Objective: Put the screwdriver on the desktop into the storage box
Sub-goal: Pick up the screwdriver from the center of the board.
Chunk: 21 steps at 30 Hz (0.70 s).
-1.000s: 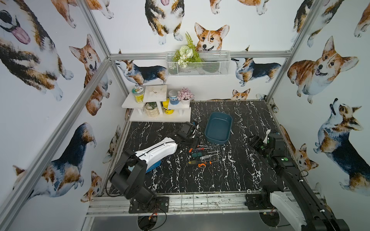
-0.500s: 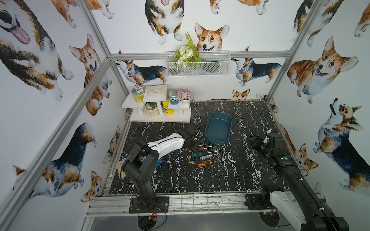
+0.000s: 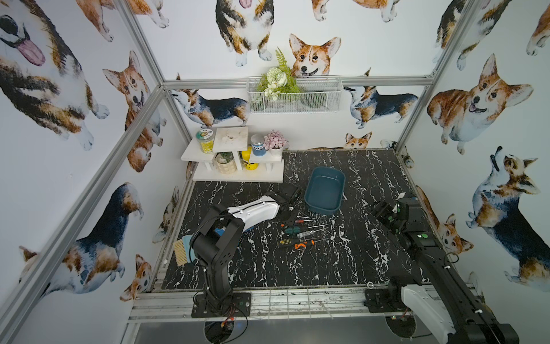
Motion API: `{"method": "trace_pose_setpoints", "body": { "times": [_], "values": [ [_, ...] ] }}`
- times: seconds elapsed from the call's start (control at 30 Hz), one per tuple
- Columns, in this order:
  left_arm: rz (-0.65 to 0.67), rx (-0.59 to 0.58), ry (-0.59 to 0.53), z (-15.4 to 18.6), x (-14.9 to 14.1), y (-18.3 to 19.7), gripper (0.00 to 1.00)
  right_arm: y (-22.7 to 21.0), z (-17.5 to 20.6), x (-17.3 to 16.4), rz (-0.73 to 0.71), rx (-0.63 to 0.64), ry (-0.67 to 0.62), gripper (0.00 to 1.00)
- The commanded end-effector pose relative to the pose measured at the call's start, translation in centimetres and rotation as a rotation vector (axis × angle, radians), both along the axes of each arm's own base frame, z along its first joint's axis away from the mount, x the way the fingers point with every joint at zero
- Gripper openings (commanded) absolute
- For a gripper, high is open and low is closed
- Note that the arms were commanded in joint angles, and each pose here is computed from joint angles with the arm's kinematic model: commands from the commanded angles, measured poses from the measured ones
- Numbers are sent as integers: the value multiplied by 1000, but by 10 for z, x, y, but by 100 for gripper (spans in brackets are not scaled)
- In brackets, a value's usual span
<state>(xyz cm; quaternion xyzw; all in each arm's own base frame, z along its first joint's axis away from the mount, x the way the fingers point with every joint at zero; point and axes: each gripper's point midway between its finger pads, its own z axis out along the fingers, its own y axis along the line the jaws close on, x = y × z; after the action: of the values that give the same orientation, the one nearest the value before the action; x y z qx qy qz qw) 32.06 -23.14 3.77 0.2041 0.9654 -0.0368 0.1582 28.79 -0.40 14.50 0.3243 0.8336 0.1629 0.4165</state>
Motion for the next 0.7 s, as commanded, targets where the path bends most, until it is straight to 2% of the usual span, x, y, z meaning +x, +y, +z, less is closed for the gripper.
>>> {"method": "trace_pose_setpoints", "body": {
  "times": [0.0,0.17,0.33,0.5,0.67],
  "values": [
    [-5,20,8,-3,-3,-1,31,-4,6,2,-20,-9,-20,79],
    [-1,29,25,-9,-9,-1,27,-5,10,6,-22,-21,-26,78],
    [16,37,13,-7,-8,0,17,-5,15,11,-20,-25,-36,78],
    [62,-14,-69,23,-1,-5,5,-6,18,12,-21,-33,-42,77],
    [84,-107,-146,68,-5,-23,0,-8,19,9,-26,-41,-45,77]
  ]
}}
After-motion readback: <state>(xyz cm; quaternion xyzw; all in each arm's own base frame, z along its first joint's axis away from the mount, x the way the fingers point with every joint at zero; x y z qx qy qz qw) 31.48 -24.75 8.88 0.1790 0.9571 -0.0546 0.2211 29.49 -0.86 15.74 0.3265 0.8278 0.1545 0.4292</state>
